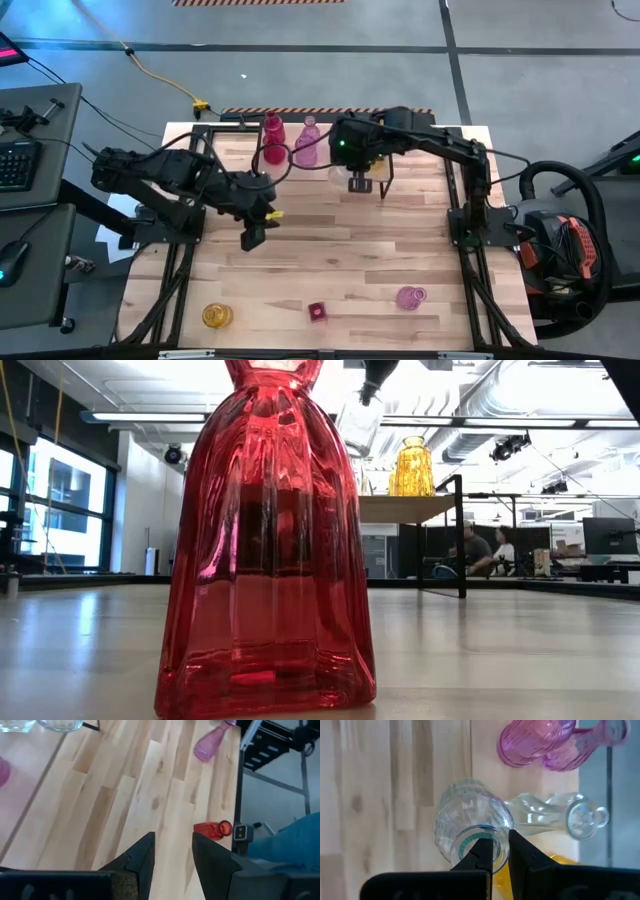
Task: Sort vases onto shelf
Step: Put the transparent vase on the shelf aligned with the other transparent vases
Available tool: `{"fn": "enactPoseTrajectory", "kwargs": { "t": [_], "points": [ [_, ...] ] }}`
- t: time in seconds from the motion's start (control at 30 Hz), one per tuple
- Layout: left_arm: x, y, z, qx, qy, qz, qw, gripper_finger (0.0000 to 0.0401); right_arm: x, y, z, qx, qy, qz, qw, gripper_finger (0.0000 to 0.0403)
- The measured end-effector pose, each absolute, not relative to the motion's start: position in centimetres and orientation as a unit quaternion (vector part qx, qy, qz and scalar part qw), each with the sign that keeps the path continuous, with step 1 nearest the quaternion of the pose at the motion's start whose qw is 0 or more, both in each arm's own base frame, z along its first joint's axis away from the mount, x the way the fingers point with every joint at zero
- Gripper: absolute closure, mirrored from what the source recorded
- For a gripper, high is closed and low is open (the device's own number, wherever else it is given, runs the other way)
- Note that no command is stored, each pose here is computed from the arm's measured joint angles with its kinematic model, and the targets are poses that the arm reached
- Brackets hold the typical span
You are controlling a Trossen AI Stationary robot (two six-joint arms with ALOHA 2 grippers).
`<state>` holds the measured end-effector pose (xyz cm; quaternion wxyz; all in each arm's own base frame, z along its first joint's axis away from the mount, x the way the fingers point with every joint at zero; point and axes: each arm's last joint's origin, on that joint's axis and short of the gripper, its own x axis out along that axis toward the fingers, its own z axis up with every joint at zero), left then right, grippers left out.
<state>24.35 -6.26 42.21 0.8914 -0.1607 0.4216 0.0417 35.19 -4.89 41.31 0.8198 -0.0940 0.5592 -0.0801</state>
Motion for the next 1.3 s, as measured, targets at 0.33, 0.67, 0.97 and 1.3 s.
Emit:
{"fn": "enactPoseTrajectory", "kwargs": {
  "t": [0.33, 0.67, 0.97, 1.3],
  "points": [
    [24.6, -5.2, 42.2, -0.164, 0.407, 0.09, 0.894, 0.0281, 34.5, -7.2, 41.7, -0.158, 0.566, -0.068, 0.806, 0.0398],
    [24.7, -5.0, 42.3, -0.18, 0.399, 0.11, 0.892, 0.0281, 34.6, -7.1, 41.6, -0.18, 0.565, -0.022, 0.805, 0.0398],
    [24.7, -5.0, 42.3, -0.18, 0.399, 0.109, 0.892, 0.0281, 34.9, -7.3, 40.3, -0.203, 0.585, 0.006, 0.785, 0.0398],
    [24.7, -5.0, 42.3, -0.18, 0.4, 0.109, 0.892, 0.0281, 35.8, -7.7, 38.0, -0.229, 0.606, 0.011, 0.762, 0.0398]
  ]
}}
